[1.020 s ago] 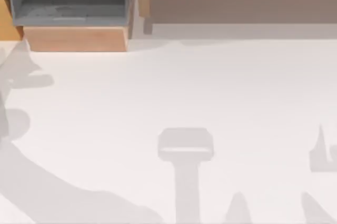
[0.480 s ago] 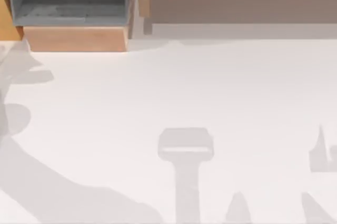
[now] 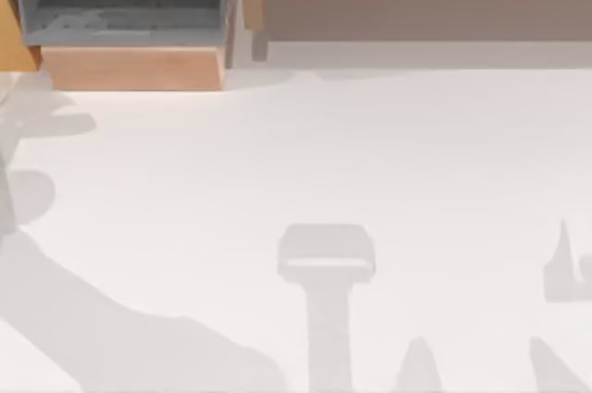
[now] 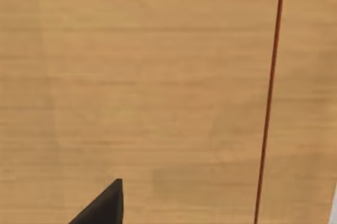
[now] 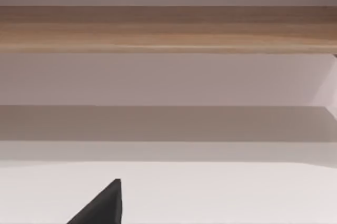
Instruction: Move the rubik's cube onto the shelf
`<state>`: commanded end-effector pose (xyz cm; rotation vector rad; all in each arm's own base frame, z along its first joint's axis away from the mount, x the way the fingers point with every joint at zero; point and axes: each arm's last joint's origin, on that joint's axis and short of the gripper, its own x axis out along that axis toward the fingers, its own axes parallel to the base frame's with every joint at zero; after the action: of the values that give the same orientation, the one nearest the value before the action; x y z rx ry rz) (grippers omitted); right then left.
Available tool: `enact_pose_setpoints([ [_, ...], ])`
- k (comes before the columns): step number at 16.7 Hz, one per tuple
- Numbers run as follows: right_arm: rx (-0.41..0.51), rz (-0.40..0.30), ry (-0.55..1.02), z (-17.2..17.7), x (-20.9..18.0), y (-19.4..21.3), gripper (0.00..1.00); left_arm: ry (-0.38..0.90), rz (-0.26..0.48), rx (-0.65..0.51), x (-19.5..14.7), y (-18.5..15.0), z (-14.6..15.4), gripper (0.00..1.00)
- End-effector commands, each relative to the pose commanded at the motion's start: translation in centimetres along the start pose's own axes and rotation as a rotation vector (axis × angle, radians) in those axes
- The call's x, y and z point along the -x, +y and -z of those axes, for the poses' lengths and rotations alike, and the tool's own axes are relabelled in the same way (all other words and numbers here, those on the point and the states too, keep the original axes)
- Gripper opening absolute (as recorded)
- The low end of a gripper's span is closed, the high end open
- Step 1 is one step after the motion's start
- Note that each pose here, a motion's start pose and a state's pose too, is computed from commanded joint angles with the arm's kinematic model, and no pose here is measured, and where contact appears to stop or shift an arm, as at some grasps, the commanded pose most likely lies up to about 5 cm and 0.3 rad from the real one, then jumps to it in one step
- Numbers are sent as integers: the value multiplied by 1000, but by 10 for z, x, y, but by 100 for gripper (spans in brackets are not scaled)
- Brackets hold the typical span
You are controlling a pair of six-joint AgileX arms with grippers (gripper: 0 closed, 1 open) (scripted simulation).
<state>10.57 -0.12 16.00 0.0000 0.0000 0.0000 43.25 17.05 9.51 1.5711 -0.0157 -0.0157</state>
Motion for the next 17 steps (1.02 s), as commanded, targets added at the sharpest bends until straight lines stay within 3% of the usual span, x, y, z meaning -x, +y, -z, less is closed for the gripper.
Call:
enact_pose_setpoints([
  [12,0,0,0,0,0,0,100,0,0,0,0,0,0,2],
  [17,0,0,0,0,0,0,100,0,0,0,0,0,0,0],
])
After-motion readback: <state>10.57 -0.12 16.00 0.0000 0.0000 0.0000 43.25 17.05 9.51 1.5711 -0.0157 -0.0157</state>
